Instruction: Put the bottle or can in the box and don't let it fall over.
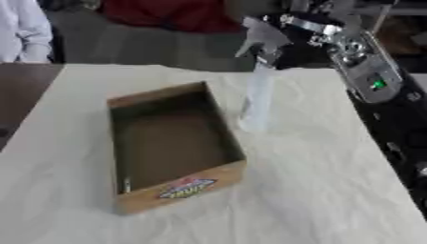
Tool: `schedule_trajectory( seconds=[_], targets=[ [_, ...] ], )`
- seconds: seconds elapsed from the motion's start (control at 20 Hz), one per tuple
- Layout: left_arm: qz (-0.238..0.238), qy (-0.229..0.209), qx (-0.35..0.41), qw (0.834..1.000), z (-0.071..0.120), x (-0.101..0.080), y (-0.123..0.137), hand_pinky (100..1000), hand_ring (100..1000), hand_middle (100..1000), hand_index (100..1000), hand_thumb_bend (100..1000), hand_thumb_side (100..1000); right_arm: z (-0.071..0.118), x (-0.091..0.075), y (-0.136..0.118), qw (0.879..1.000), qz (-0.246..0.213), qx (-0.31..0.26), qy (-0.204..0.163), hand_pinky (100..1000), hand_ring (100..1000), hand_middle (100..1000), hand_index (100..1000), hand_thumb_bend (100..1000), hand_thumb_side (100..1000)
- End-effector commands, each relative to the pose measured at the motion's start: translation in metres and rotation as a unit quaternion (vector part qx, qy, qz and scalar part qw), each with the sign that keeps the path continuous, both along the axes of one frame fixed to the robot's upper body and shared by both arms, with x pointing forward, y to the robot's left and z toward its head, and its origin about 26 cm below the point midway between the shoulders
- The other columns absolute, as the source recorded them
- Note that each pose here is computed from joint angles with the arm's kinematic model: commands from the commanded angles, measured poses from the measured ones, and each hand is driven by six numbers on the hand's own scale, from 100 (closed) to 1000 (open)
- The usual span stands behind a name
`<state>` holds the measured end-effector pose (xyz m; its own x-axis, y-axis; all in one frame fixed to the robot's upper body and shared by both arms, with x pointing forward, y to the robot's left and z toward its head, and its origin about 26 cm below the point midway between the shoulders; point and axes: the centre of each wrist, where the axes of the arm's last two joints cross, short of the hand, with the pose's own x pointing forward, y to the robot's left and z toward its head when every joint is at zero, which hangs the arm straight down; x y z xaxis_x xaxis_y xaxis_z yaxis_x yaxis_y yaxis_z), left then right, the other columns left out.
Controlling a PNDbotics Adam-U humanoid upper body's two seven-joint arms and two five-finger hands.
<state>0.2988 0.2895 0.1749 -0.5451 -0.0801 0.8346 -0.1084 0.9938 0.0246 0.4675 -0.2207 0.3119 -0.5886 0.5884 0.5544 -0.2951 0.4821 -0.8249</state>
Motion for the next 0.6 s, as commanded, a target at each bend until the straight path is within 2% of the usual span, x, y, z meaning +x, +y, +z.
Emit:
schedule_trajectory(
  seconds=[0.05,0.35,0.5,0.6],
  targets=[
    [-0.005,-0.01,0.007,1.0,0.0061,-0.0004,-0.0005,631,789,761,818,301,536,0.0167,-0.003,0.0009,1.0,-0.005,-0.001,-0.024,865,868,914,857,100,182],
    [-0.006,-0.009,0.008,1.0,0.0057,-0.0004,-0.0006,633,790,761,815,299,538,0.0163,-0.0027,0.0036,1.0,-0.012,-0.001,-0.028,862,815,860,834,100,174],
    [-0.006,-0.009,0.008,1.0,0.006,-0.0005,-0.0003,633,790,761,810,298,538,0.0157,-0.0023,0.0046,0.999,-0.015,-0.009,-0.028,848,773,810,807,100,111],
    [-0.006,-0.01,0.009,1.0,0.0061,-0.0005,-0.0004,634,789,761,808,297,539,0.0154,-0.0021,0.0051,0.999,-0.016,-0.011,-0.028,831,747,778,781,100,102]
  ],
)
